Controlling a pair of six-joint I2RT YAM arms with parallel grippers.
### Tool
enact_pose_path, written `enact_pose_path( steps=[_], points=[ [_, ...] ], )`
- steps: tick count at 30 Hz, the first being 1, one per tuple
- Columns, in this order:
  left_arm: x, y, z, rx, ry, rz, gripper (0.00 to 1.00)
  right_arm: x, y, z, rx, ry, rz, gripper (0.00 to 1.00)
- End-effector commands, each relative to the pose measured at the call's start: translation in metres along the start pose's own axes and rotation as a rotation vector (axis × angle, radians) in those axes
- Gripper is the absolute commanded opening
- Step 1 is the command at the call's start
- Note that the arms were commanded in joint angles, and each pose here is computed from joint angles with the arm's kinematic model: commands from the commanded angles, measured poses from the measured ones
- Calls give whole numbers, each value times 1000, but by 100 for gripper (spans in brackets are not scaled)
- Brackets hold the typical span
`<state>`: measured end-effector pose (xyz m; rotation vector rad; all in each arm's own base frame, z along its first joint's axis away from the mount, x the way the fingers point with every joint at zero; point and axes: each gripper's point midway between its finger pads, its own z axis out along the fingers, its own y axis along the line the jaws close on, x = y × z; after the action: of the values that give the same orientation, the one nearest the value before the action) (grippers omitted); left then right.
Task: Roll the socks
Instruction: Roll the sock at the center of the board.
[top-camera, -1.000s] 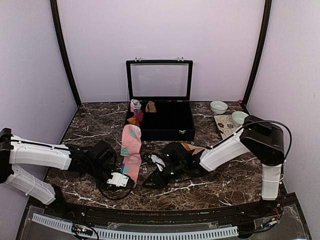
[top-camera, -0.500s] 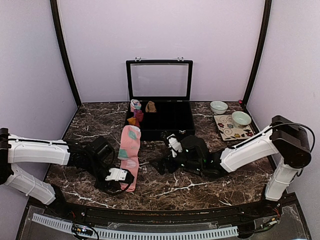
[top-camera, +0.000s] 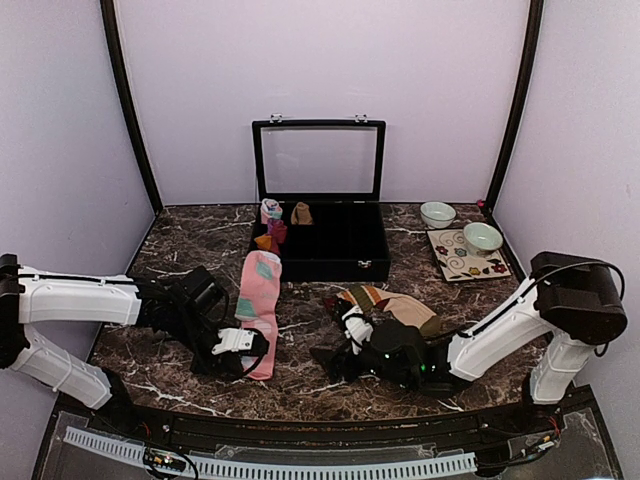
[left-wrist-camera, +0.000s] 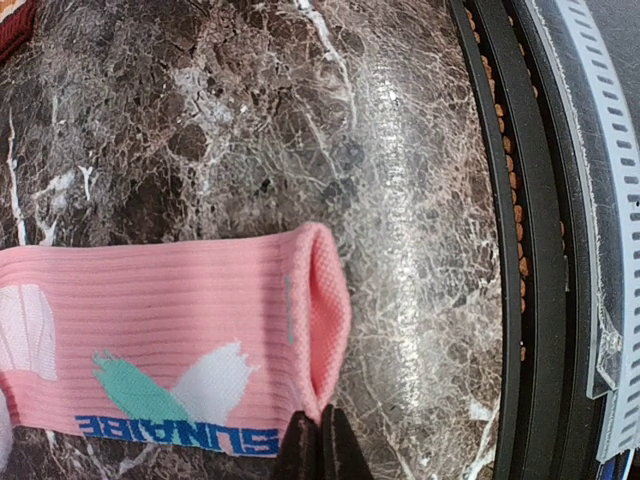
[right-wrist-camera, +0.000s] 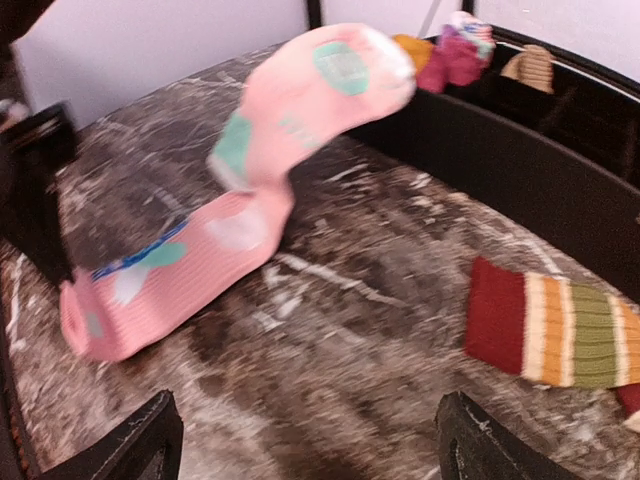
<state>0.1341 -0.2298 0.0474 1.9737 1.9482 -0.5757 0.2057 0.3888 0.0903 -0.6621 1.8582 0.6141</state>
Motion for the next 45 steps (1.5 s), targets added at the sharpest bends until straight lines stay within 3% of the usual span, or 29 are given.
enact_pose_path(
  steps=[1,6,14,25,37,45],
  points=[
    [-2,-3,-4,24,-19,-28,0,-1,48,-13,-201,-58,-161,83],
    [5,-5,0,34,-5,-39,0,-1,81,-9,-353,-60,-208,67],
    [6,-9,1,110,-21,-80,3,-4,126,0,-514,-107,-270,68],
    [8,3,9,179,-20,-155,5,17,149,18,-597,-47,-309,56],
    [7,-1,10,234,-18,-166,6,35,156,42,-591,-15,-404,53],
    [3,-5,5,304,-45,-186,6,48,161,45,-621,14,-486,45]
  ],
)
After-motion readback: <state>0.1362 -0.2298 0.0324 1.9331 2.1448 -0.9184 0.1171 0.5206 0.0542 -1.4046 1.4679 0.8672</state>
